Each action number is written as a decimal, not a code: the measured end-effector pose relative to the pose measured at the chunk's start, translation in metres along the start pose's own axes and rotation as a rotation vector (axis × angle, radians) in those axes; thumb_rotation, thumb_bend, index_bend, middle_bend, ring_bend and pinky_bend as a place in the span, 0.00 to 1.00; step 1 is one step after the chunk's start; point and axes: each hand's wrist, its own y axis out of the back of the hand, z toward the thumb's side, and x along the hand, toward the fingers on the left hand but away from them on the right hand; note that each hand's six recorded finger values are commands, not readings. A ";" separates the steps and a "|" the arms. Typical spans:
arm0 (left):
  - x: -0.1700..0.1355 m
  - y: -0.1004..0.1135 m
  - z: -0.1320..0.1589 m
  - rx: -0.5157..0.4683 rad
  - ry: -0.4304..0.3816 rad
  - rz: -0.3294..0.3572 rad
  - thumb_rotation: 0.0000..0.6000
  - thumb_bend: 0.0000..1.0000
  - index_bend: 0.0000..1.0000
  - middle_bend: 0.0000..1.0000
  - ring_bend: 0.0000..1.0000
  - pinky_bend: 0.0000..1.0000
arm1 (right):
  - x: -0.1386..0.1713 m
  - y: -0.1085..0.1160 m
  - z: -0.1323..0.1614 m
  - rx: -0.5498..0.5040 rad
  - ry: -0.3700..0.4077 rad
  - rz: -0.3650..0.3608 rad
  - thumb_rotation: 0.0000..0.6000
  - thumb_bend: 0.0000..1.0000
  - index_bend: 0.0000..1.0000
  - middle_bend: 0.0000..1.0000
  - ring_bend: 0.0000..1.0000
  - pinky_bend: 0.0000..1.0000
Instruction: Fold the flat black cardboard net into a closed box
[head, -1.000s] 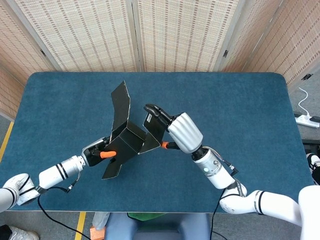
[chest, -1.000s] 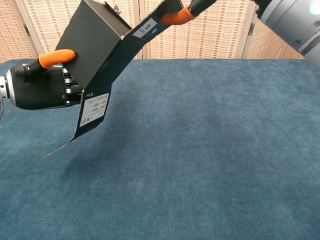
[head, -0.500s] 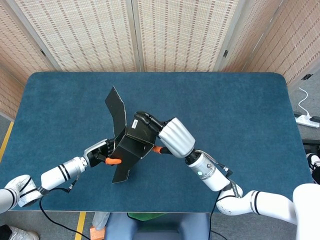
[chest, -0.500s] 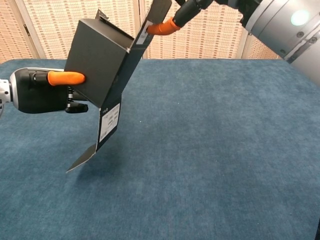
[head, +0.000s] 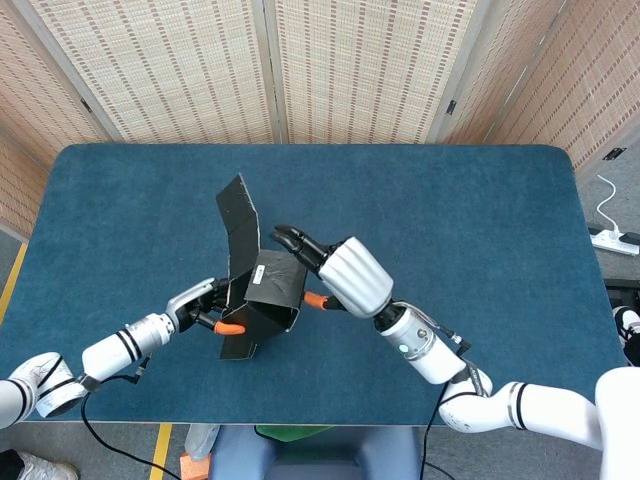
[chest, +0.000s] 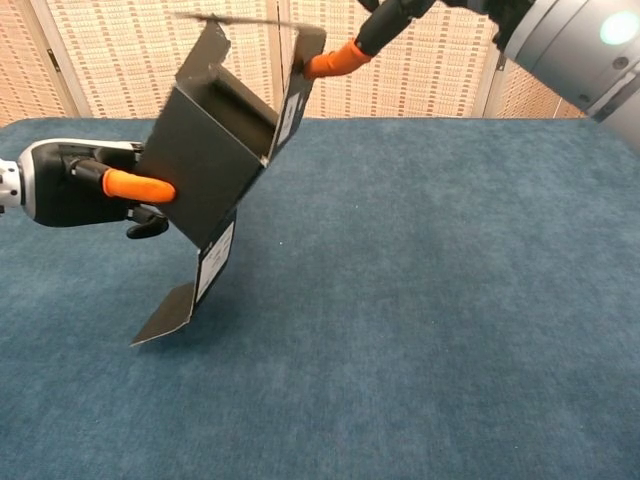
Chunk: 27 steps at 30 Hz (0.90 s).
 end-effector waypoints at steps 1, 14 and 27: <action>0.001 -0.001 0.000 0.016 0.003 0.001 1.00 0.20 0.33 0.31 0.52 0.75 | 0.000 -0.001 0.001 0.005 0.004 0.004 1.00 0.04 0.00 0.13 0.73 1.00; 0.012 -0.016 0.002 0.158 0.053 0.013 1.00 0.20 0.33 0.31 0.52 0.75 | 0.022 -0.051 0.007 0.087 0.045 0.155 1.00 0.04 0.00 0.14 0.74 1.00; 0.024 -0.022 -0.025 0.285 0.085 0.047 1.00 0.20 0.33 0.31 0.52 0.75 | 0.052 -0.122 0.008 0.206 0.086 0.268 1.00 0.04 0.00 0.18 0.76 1.00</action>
